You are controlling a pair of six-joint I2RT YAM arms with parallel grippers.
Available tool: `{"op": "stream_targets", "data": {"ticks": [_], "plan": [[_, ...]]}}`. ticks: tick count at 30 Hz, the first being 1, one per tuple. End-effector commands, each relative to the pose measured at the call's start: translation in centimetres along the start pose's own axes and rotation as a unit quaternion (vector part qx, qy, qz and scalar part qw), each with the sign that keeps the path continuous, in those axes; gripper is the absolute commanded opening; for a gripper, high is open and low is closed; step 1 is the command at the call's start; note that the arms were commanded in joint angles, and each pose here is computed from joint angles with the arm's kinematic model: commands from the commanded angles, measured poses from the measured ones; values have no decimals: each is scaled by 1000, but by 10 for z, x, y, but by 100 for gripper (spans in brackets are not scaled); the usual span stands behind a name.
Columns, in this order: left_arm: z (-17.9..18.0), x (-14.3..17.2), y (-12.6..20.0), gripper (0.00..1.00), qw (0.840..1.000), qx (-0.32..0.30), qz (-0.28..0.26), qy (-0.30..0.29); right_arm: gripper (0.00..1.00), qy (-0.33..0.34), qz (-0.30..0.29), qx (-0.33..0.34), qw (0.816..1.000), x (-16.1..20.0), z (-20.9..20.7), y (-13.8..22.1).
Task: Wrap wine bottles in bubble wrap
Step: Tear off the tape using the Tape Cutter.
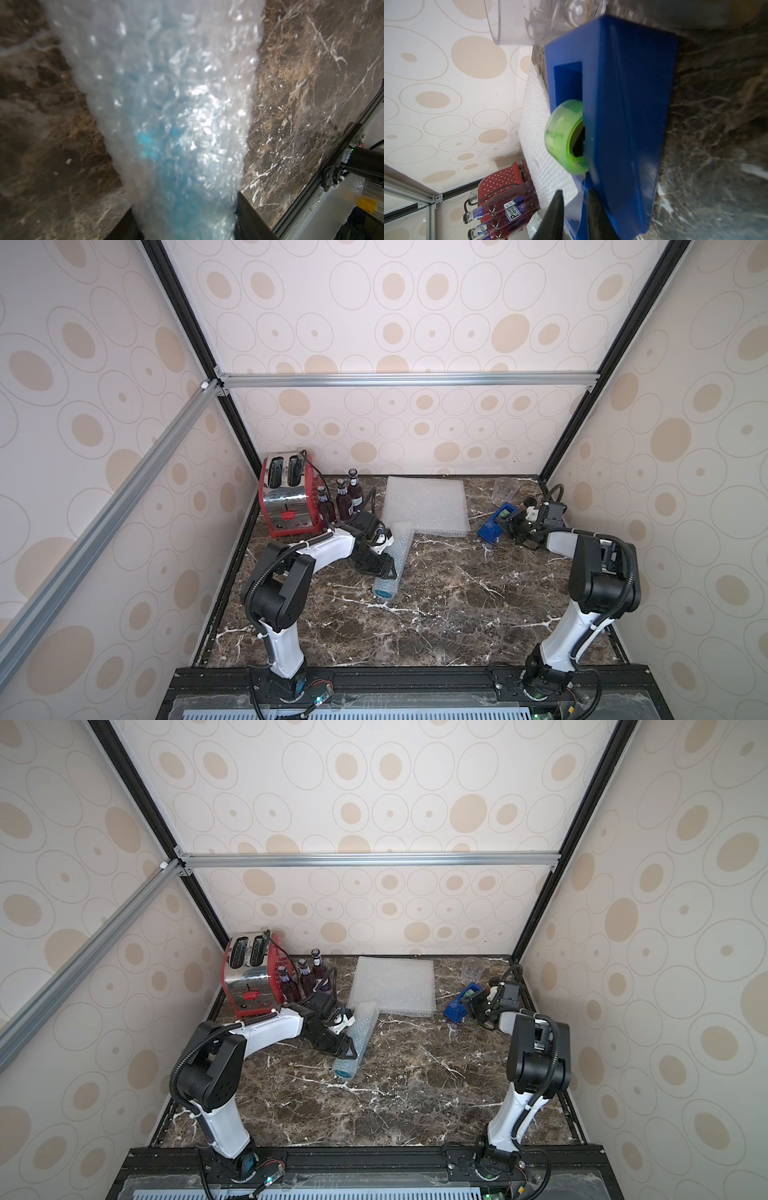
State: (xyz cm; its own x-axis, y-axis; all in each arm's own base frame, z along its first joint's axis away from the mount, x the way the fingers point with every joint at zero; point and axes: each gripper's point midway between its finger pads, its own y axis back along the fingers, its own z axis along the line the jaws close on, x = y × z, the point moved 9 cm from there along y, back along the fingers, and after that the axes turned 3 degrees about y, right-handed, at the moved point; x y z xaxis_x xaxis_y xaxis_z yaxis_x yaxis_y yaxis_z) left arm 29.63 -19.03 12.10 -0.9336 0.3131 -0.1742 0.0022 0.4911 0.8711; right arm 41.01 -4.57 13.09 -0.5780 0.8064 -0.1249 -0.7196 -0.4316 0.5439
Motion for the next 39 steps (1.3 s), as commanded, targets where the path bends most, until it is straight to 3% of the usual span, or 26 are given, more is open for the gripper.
{"op": "stream_targets", "data": {"ticks": [1,12,18,27,32,39], "plan": [[22,21,-21,57,995,-66,66,20,23,-9,-2,0,1000,-2,0,-8],[21,22,-22,57,995,-67,68,20,17,-12,0,0,1000,2,-2,-18],[22,22,-22,57,995,-67,68,19,10,-16,-4,-1,1000,2,-4,-18],[22,22,-24,57,995,-67,70,18,11,-16,-3,-2,1000,5,-5,-17],[22,22,-24,57,995,-67,70,19,0,-15,-4,-7,1000,4,-3,-15],[22,21,-23,58,995,-69,69,18,0,-22,-14,-30,999,-3,15,-10]]}}
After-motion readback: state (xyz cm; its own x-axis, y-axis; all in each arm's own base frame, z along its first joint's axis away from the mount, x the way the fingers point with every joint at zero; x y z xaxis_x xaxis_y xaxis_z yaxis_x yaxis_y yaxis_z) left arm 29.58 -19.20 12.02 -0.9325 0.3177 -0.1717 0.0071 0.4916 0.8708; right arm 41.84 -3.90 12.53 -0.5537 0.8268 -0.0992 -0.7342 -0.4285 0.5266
